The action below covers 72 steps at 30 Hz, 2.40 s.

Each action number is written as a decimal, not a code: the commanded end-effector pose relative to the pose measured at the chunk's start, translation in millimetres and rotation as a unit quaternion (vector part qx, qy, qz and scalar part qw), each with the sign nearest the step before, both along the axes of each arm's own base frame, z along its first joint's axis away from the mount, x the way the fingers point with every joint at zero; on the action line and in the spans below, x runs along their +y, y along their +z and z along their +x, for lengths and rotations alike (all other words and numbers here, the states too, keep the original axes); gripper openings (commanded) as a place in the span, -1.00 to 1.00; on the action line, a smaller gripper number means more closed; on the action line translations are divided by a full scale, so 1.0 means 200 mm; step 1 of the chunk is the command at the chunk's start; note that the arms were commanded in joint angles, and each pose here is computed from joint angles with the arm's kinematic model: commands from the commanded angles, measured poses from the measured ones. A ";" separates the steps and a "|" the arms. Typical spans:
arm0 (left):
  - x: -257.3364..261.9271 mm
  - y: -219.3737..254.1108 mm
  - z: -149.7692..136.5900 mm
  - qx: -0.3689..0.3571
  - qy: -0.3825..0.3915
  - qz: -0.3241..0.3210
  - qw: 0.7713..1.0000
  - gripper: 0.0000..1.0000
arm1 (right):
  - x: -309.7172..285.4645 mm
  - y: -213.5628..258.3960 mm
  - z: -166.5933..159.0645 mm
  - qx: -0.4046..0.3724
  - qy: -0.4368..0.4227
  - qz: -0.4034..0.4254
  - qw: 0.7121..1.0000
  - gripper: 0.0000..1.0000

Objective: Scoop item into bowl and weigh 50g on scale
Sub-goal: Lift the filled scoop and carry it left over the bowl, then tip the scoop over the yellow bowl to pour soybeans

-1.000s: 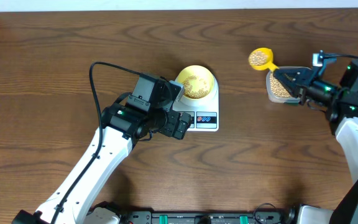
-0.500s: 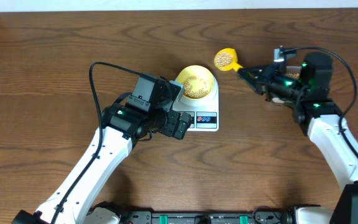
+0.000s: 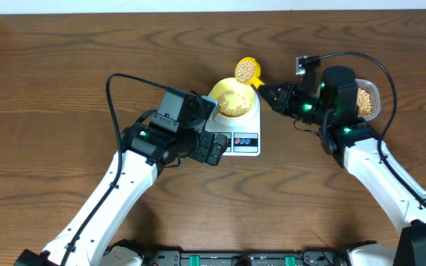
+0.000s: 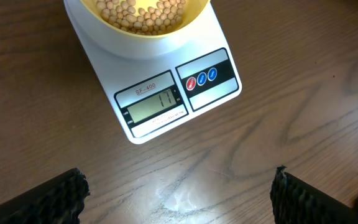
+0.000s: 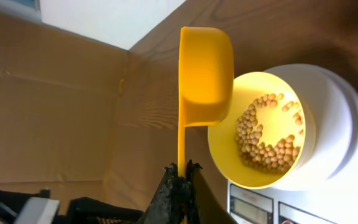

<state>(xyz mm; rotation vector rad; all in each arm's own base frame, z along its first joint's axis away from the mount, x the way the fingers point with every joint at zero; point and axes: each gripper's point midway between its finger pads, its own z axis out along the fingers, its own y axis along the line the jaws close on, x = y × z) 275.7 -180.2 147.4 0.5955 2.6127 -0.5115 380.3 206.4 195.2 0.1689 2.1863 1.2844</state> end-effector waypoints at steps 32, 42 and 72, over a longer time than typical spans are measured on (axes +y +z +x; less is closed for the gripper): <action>-0.01 -0.01 -0.01 0.000 -0.011 -0.001 1.000 0.92 | 0.13 -0.15 -0.05 -0.186 0.076 -0.243 0.949 -0.98; -0.01 -0.01 -0.01 0.000 -0.011 -0.001 1.000 0.92 | 0.13 -0.15 -0.05 -0.187 0.078 -0.246 0.948 -0.98; -0.01 -0.01 -0.01 0.000 -0.011 -0.001 1.000 0.92 | 0.12 -0.17 -0.05 -0.195 0.087 -0.264 0.941 -0.97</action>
